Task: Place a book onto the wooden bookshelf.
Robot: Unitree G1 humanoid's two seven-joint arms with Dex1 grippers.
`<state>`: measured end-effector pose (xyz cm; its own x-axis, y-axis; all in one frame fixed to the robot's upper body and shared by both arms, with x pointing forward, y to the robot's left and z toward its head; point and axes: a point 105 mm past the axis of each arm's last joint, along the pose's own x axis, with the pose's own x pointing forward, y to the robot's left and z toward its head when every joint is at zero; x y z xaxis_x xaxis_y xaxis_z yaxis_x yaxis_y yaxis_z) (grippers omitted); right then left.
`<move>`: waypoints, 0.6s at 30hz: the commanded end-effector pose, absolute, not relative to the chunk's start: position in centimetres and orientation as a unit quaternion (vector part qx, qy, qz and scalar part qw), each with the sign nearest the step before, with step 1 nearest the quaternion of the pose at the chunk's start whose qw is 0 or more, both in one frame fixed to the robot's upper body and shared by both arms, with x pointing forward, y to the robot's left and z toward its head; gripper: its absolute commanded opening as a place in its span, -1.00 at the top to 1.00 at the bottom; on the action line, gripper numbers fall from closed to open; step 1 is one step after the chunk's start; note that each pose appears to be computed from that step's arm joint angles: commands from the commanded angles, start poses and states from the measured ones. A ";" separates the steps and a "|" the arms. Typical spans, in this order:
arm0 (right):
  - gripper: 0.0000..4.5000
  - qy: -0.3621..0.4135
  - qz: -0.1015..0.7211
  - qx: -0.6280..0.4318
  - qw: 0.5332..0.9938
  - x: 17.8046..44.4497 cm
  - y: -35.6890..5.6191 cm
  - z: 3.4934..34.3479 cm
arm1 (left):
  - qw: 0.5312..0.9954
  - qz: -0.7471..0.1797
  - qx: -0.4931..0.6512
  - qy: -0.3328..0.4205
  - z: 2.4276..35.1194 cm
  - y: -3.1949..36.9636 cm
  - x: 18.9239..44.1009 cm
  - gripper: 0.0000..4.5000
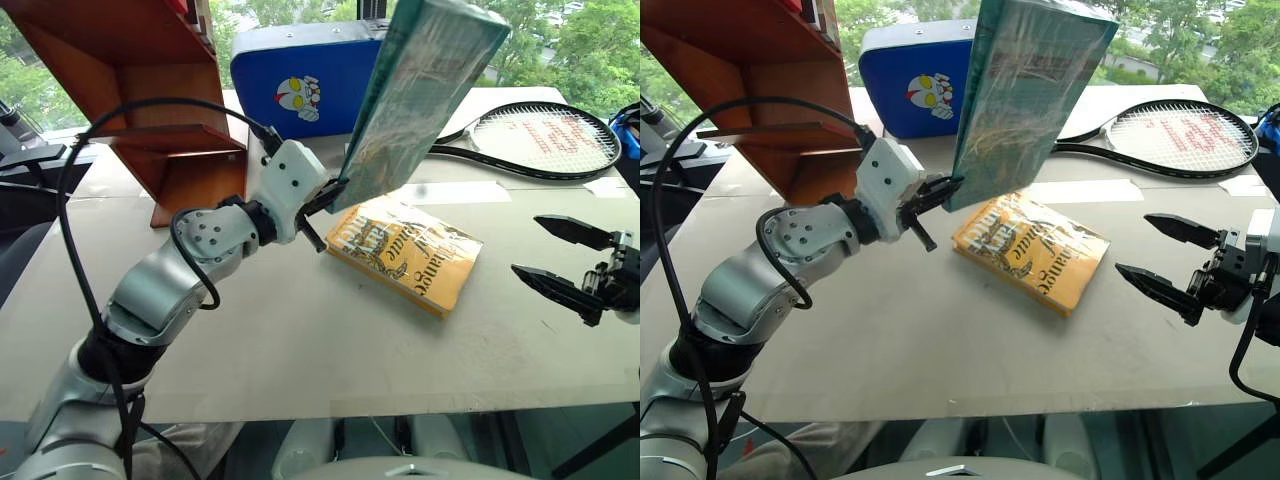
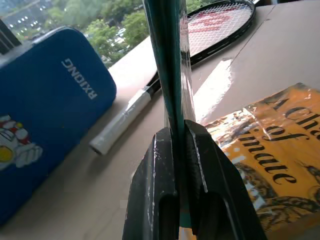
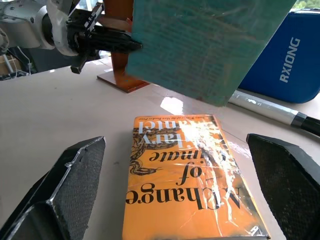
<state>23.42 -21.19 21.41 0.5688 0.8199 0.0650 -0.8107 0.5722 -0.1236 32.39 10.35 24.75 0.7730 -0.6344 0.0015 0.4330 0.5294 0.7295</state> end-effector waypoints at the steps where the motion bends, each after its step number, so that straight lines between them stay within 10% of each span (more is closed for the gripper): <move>1: -1.00 -0.097 0.468 -0.027 0.878 23.9 -20.8 23.3 | 0.778 -0.191 0.546 -0.245 31.2 12.8 32.4 0.97; 8: -1.00 -0.165 0.482 0.039 0.859 25.0 -19.5 27.7 | 0.685 -0.112 0.690 -0.204 35.9 17.4 32.6 0.97; 18: -1.00 -0.196 0.474 0.086 0.854 26.4 -18.7 30.7 | 0.678 -0.045 0.726 -0.110 37.0 24.3 32.7 0.97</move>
